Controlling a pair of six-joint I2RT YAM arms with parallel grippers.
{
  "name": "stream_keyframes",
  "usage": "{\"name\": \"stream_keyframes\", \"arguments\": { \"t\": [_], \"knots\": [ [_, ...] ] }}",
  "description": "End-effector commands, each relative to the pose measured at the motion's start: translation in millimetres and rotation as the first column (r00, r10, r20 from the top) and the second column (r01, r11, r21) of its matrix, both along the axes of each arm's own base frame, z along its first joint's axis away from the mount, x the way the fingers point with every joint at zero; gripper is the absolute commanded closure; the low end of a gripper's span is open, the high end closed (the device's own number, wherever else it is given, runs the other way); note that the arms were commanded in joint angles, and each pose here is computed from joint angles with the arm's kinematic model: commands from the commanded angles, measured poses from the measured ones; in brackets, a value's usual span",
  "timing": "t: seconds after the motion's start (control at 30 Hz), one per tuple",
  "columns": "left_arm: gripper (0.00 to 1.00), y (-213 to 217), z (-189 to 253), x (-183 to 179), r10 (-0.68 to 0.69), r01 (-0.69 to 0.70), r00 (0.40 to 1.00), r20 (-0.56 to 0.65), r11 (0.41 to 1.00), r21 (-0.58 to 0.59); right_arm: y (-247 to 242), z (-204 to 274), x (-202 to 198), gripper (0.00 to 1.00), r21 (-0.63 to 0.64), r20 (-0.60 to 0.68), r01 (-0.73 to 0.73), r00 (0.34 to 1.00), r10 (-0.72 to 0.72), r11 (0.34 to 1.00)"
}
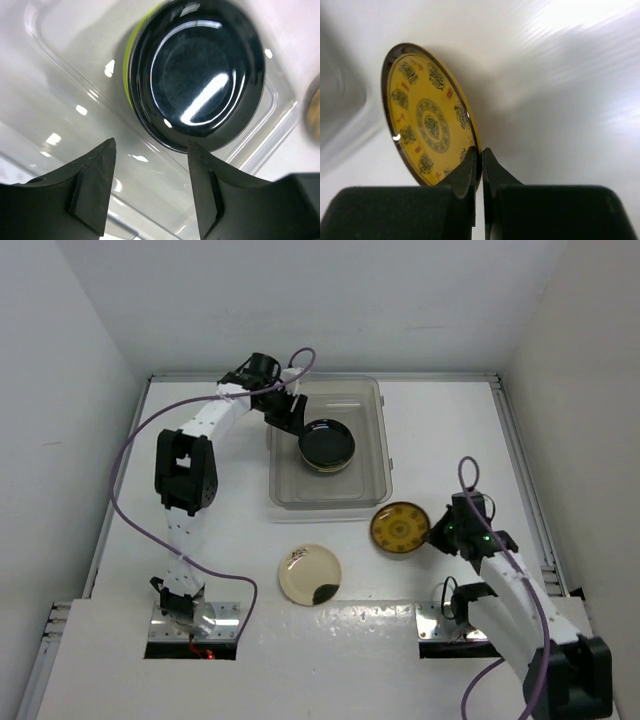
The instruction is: Place the plates into the plastic bin on the countertop
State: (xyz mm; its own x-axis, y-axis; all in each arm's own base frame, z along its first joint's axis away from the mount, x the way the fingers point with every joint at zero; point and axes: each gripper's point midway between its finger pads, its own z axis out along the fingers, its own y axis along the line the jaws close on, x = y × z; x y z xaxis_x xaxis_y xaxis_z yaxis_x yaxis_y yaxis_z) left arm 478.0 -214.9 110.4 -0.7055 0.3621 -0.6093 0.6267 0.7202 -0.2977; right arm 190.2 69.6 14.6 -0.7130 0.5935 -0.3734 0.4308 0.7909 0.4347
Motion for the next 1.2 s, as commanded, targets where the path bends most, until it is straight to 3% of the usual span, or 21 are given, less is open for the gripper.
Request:
{"name": "stream_keyframes", "arguments": {
  "t": [0.0,0.1,0.17,0.23,0.3,0.33,0.4,0.43,0.47,0.5,0.53,0.6,0.63,0.67,0.8,0.97,1.0,1.1,1.13,1.17],
  "knots": [
    [0.38,0.6,61.8,15.1,-0.006,0.008,0.989,0.148,1.0,-0.017,-77.2,26.1,-8.5,1.0,-0.281,0.033,0.279,0.959,-0.281,0.918],
    [0.37,12.8,107.8,21.7,0.015,0.0,0.972,0.235,0.998,-0.065,-111.9,79.7,26.5,1.0,-0.329,0.221,0.414,0.908,-0.357,0.849],
    [0.36,30.5,134.2,22.0,0.039,-0.017,0.957,0.287,0.997,-0.078,-115.2,140.9,68.4,1.0,-0.309,0.394,0.431,0.869,-0.298,0.848],
    [0.36,48.6,146.7,22.6,0.067,-0.046,0.946,0.317,0.996,-0.071,-106.6,190.0,108.1,1.0,-0.295,0.463,0.406,0.852,-0.243,0.865],
    [0.35,81.9,153.7,20.9,0.13,-0.115,0.937,0.324,0.991,-0.065,-81.4,211.4,141.3,1.0,-0.343,0.488,0.312,0.865,-0.116,0.886],
    [0.35,93.9,153.5,19.3,0.151,-0.138,0.935,0.32,0.988,-0.064,-69.8,251.2,167.6,1.0,-0.321,0.551,0.309,0.83,-0.089,0.895],
    [0.35,135.4,146.3,15.2,0.222,-0.219,0.926,0.304,0.975,-0.045,-11.3,254.8,196.9,1.0,-0.321,0.558,0.124,0.825,0.082,0.939],
    [0.35,150.5,142.2,12.9,0.252,-0.253,0.922,0.295,0.967,-0.036,7.5,278.3,218.8,1.0,-0.29,0.612,0.094,0.784,0.108,0.952],
    [0.35,163.9,137.8,9.8,0.278,-0.28,0.918,0.282,0.959,-0.033,32.6,260.5,232.3,1.0,-0.288,0.58,0.023,0.799,0.156,0.957],
    [0.35,190.1,121.7,3.7,0.331,-0.338,0.912,0.244,0.941,-0.015,61.0,276.3,241.1,1.0,-0.244,0.613,-0.049,0.766,0.193,0.969],
    [0.35,202.0,124.0,-2.6,0.355,-0.363,0.902,0.245,0.932,-0.016,88.2,231.5,256.8,1.0,-0.246,0.527,-0.142,0.811,0.255,0.959],
    [0.35,233.8,106.5,-16.0,0.416,-0.427,0.886,0.206,0.904,0.009,120.0,245.5,269.3,1.0,-0.207,0.536,-0.211,0.793,0.291,0.955],
    [0.35,242.3,103.0,-21.5,0.428,-0.44,0.881,0.201,0.898,0.016,134.9,202.7,280.2,1.0,-0.205,0.457,-0.257,0.828,0.324,0.945],
    [0.35,250.0,105.3,-27.2,0.435,-0.449,0.875,0.21,0.893,0.021,143.8,213.1,288.9,1.0,-0.181,0.478,-0.275,0.815,0.329,0.944],
    [0.35,275.1,93.1,-45.7,0.477,-0.49,0.859,0.183,0.871,0.03,163.9,172.3,304.7,1.0,-0.094,0.405,-0.317,0.854,0.327,0.944],
    [0.35,291.6,90.1,-51.9,0.509,-0.515,0.846,0.162,0.857,-0.001,173.0,142.6,296.6,0.97,-0.048,0.334,-0.349,0.877,0.344,0.936],
    [0.35,291.6,90.2,-51.9,0.509,-0.515,0.846,0.162,0.857,-0.001,173.6,136.7,293.6,0.78,-0.045,0.319,-0.354,0.881,0.349,0.934],
    [0.35,294.6,90.4,-50.3,0.512,-0.517,0.844,0.16,0.856,-0.01,190.1,146.5,292.3,0.38,0.004,0.338,-0.451,0.841,0.423,0.893],
    [0.35,293.7,94.3,-48.7,0.508,-0.512,0.845,0.168,0.859,-0.018,190.1,133.7,278.8,0.15,-0.033,0.268,-0.504,0.828,0.493,0.863],
    [0.35,293.7,94.4,-48.7,0.508,-0.512,0.845,0.168,0.859,-0.018,193.2,138.5,274.9,0.04,-0.057,0.261,-0.53,0.81,0.525,0.846]
  ]
}}
